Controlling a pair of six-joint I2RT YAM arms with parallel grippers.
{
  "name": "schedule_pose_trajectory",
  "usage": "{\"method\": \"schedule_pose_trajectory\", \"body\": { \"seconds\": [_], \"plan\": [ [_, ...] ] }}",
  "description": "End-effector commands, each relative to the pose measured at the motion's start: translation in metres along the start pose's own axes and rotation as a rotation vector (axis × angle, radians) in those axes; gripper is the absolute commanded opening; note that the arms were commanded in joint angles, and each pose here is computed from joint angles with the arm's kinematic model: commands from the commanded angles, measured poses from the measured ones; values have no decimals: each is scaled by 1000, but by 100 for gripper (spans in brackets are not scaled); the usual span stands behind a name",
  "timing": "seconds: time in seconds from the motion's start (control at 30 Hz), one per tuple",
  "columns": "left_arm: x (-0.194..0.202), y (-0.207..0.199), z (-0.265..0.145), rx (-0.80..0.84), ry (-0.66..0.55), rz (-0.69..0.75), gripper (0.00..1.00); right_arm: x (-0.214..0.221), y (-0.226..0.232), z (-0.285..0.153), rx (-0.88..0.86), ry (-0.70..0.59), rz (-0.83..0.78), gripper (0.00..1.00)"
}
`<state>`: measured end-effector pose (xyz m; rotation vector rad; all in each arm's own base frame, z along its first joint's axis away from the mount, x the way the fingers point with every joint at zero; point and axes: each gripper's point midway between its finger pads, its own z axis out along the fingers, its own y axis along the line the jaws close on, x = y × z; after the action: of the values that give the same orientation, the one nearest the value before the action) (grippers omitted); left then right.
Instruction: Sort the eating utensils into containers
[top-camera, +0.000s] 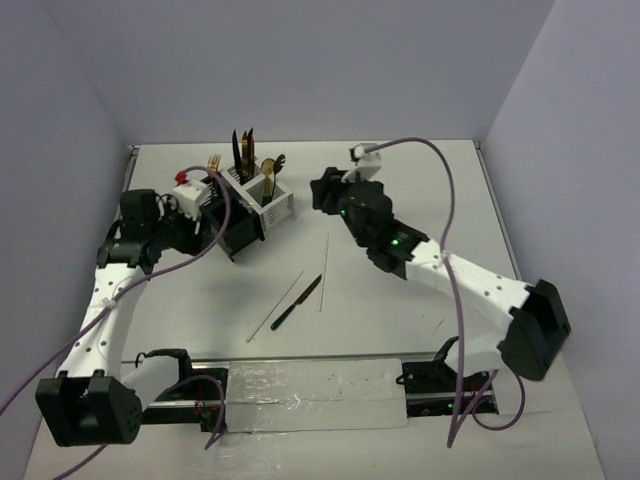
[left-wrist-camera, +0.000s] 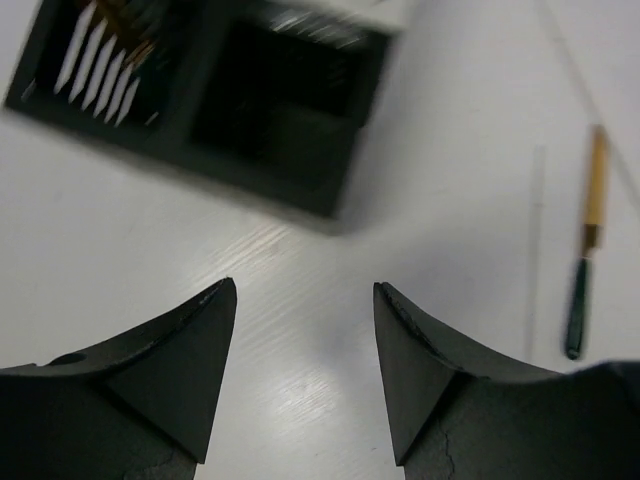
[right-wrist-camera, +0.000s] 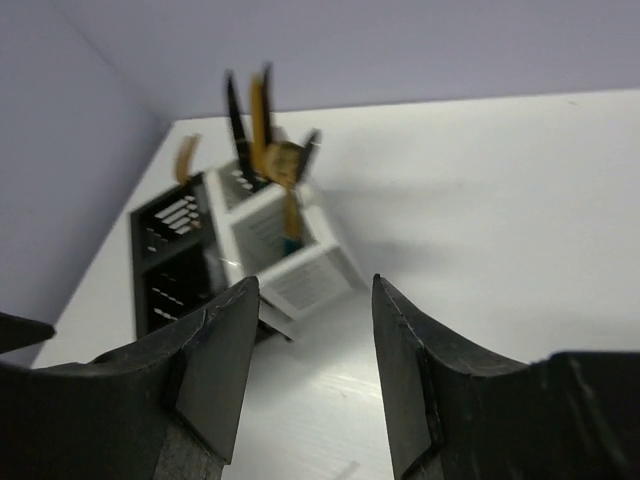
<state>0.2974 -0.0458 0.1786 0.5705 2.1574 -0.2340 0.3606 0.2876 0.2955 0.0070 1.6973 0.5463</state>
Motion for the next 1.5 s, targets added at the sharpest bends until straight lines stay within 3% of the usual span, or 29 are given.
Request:
{"method": "schedule_pose_trajectory", "body": {
  "seconds": [0.0,0.03,0.13,0.23,0.33,0.47,0.7,1.23,1.47],
  "plan": [
    [-23,-88,-14,324,-5,149,66,25,-65,-31,138,107,-4,56],
    [-21,-95,-8,291,32,183,67,40,-83,-39,171,134,-5,56],
    [5,-179,2,482,159,386,71,36,-121,-62,253,93,35,56],
    [30,-221,5,565,245,508,74,32,-140,-80,298,54,37,56],
    [58,-243,27,570,349,572,77,33,-148,-91,313,50,21,56],
    [92,-268,46,597,440,621,72,37,-156,-98,335,56,9,56],
    [106,-267,83,462,470,601,66,44,-163,-104,355,72,-7,56],
    [136,-249,103,358,553,627,54,44,-171,-108,380,66,-33,56],
    [139,-252,99,384,568,621,30,40,-172,-109,386,53,-30,56]
  ]
}}
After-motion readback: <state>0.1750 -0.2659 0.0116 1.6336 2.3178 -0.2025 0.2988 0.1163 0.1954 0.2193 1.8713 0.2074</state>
